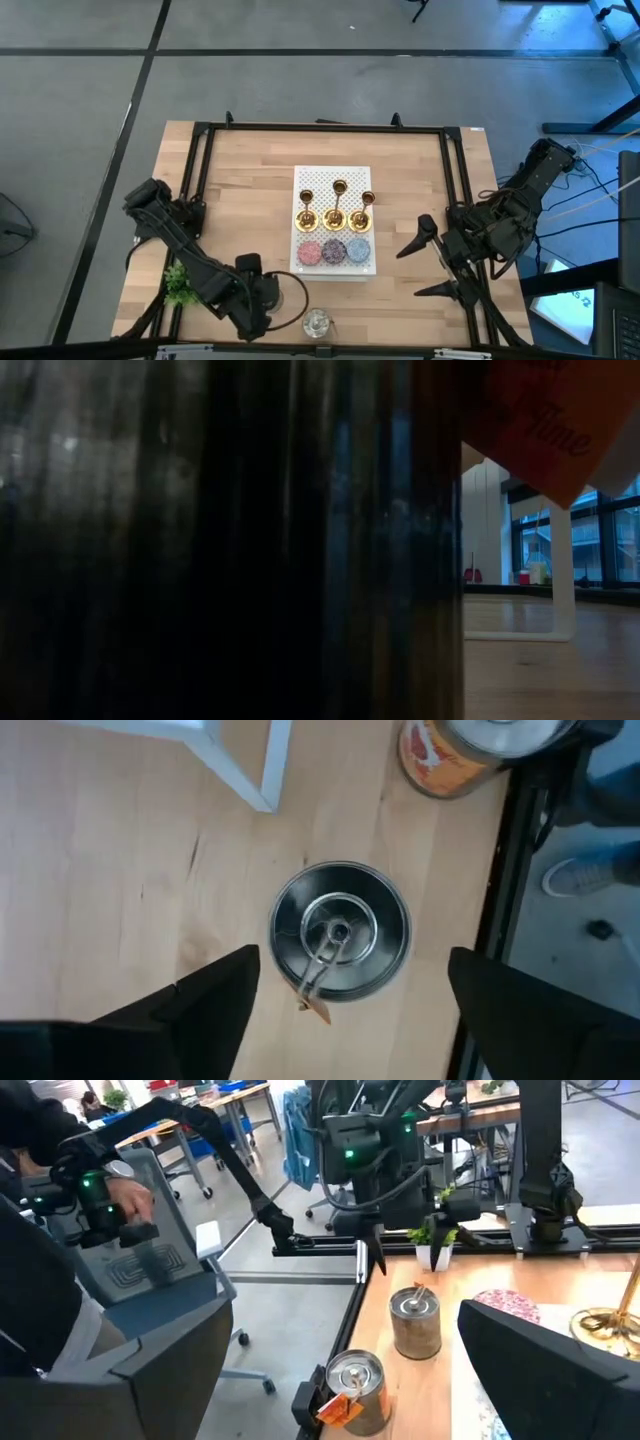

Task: Pick & Place candle stick holders
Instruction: Put the left silver scented candle on the shelf

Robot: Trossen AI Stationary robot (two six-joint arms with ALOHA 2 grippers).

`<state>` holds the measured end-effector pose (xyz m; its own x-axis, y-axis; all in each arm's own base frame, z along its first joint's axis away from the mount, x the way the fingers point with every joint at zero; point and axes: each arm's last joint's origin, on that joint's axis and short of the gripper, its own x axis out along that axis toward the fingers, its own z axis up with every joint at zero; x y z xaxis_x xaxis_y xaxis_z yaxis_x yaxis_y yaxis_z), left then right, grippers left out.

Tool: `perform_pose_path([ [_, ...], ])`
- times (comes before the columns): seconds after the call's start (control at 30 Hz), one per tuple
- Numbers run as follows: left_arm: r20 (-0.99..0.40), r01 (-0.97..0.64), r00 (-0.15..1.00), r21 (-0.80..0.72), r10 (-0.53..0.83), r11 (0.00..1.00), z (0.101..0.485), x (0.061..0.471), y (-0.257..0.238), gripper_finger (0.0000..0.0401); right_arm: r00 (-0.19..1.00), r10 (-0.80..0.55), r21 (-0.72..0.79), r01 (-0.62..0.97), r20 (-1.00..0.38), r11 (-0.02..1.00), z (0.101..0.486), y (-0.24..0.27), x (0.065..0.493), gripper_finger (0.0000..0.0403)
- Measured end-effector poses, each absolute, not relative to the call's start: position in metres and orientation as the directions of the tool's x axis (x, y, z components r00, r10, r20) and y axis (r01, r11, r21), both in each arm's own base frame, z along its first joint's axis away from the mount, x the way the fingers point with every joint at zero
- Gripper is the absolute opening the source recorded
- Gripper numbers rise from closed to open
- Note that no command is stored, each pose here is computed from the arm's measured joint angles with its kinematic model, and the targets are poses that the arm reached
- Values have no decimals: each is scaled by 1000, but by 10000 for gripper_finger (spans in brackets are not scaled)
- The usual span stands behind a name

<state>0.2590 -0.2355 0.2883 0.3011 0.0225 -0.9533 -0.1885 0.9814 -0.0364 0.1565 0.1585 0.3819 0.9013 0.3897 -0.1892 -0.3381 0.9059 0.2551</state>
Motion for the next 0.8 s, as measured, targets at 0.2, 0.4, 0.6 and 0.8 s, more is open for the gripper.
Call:
perform_pose_path([
  [0.2,-953,-166,302,-44,8,985,287,261,-238,327,907,375,248,-325,-191,913,381,158,157,390],
  [0.4,-955,-154,294,-83,-35,985,287,262,-239,328,906,374,245,-324,-197,914,380,159,158,390],
  [0.6,-951,-116,307,-53,-15,992,287,264,-237,344,906,373,250,-321,-202,914,379,161,159,390],
  [0.8,-944,-73,330,-12,12,997,287,264,-237,395,903,371,260,-313,-217,914,375,165,162,390],
])
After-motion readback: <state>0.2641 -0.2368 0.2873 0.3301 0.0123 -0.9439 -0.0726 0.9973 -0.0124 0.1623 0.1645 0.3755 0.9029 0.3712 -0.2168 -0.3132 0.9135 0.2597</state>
